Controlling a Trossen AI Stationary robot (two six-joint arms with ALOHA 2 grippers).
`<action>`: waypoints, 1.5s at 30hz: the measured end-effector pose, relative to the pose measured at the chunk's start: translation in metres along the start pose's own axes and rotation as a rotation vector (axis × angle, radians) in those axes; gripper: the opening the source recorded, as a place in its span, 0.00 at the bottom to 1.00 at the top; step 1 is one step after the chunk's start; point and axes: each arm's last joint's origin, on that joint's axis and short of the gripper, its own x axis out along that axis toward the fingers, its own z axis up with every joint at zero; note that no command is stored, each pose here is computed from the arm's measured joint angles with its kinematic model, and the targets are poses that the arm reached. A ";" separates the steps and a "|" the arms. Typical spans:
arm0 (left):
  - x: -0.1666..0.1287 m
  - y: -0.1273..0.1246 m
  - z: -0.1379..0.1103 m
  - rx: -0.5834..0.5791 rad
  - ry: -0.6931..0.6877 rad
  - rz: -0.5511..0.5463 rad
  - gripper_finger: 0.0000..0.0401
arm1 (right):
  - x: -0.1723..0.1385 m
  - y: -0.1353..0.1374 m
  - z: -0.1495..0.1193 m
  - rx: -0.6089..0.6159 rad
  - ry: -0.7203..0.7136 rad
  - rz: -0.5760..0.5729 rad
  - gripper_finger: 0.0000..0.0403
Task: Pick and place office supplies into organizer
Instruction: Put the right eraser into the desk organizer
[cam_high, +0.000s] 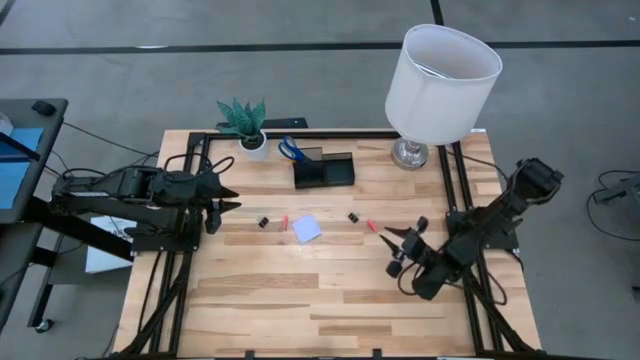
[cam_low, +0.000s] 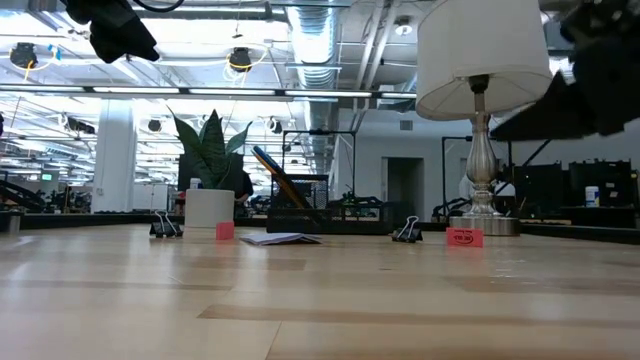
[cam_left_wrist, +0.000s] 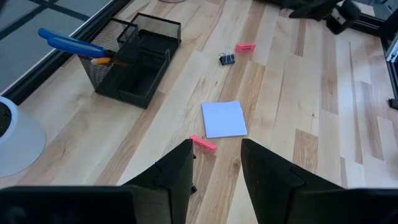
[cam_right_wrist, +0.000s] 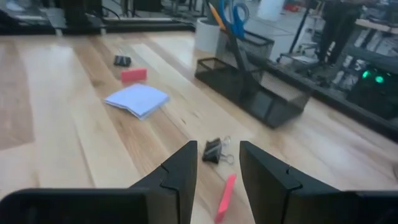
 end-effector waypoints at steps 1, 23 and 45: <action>0.000 0.000 0.000 0.000 0.000 0.000 0.31 | 0.002 0.001 -0.003 0.010 0.005 -0.009 0.28; 0.000 0.000 0.000 0.000 0.000 0.000 0.31 | 0.044 0.012 -0.057 0.074 0.178 -0.135 0.28; 0.000 0.000 0.000 0.000 0.000 0.000 0.31 | 0.060 0.013 -0.057 0.102 0.273 -0.151 0.44</action>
